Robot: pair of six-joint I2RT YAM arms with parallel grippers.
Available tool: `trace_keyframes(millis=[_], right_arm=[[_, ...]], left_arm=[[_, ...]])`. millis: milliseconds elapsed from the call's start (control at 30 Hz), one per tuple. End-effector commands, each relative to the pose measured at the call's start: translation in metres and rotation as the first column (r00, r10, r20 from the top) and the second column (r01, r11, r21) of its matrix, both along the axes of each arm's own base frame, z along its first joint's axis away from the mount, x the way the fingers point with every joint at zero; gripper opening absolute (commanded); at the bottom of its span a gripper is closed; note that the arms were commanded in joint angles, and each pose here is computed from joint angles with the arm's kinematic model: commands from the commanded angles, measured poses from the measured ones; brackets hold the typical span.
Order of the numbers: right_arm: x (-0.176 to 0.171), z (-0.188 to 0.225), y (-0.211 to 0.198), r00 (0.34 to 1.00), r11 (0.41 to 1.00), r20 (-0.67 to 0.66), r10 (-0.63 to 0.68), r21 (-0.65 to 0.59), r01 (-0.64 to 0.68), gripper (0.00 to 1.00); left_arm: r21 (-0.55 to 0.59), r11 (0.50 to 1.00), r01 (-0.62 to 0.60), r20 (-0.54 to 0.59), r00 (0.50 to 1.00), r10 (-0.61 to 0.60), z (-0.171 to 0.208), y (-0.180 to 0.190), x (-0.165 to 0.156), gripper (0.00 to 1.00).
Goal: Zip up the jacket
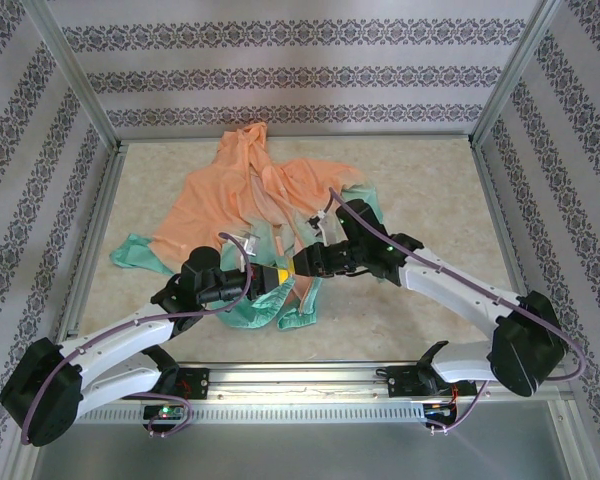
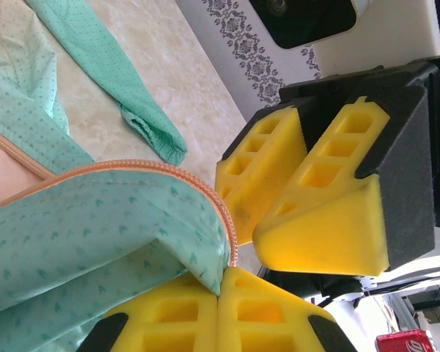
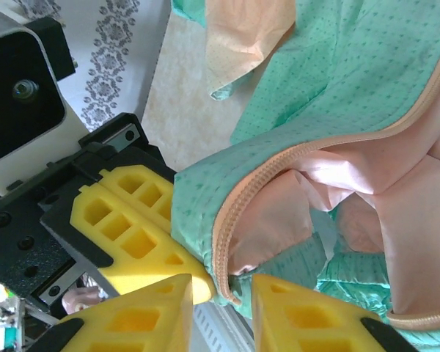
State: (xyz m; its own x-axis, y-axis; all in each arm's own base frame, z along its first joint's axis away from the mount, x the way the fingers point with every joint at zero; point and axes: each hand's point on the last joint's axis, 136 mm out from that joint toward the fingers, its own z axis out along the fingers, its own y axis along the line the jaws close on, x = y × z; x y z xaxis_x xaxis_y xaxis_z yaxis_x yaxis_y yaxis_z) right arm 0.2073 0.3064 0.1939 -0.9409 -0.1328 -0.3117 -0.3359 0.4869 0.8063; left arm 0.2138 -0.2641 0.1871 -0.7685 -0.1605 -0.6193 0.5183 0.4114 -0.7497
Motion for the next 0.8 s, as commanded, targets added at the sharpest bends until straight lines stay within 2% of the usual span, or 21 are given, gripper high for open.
trace_keyframes(millis=[0,100,767], right_arm=[[0.0,0.006,-0.006,1.0,0.999,0.013,-0.025,0.022,0.025,0.21],[-0.002,0.004,-0.006,1.0,0.999,0.003,-0.027,0.033,0.027,0.19],[0.001,0.004,0.009,1.0,0.998,-0.001,0.001,0.068,-0.001,0.23]], left_arm=[[-0.046,0.999,0.002,0.049,0.999,0.0,0.014,-0.001,-0.001,0.0],[-0.051,0.999,0.004,0.045,0.999,-0.001,0.014,-0.002,0.0,0.0],[-0.061,0.998,0.022,0.04,0.999,-0.02,0.015,-0.005,-0.002,0.0]])
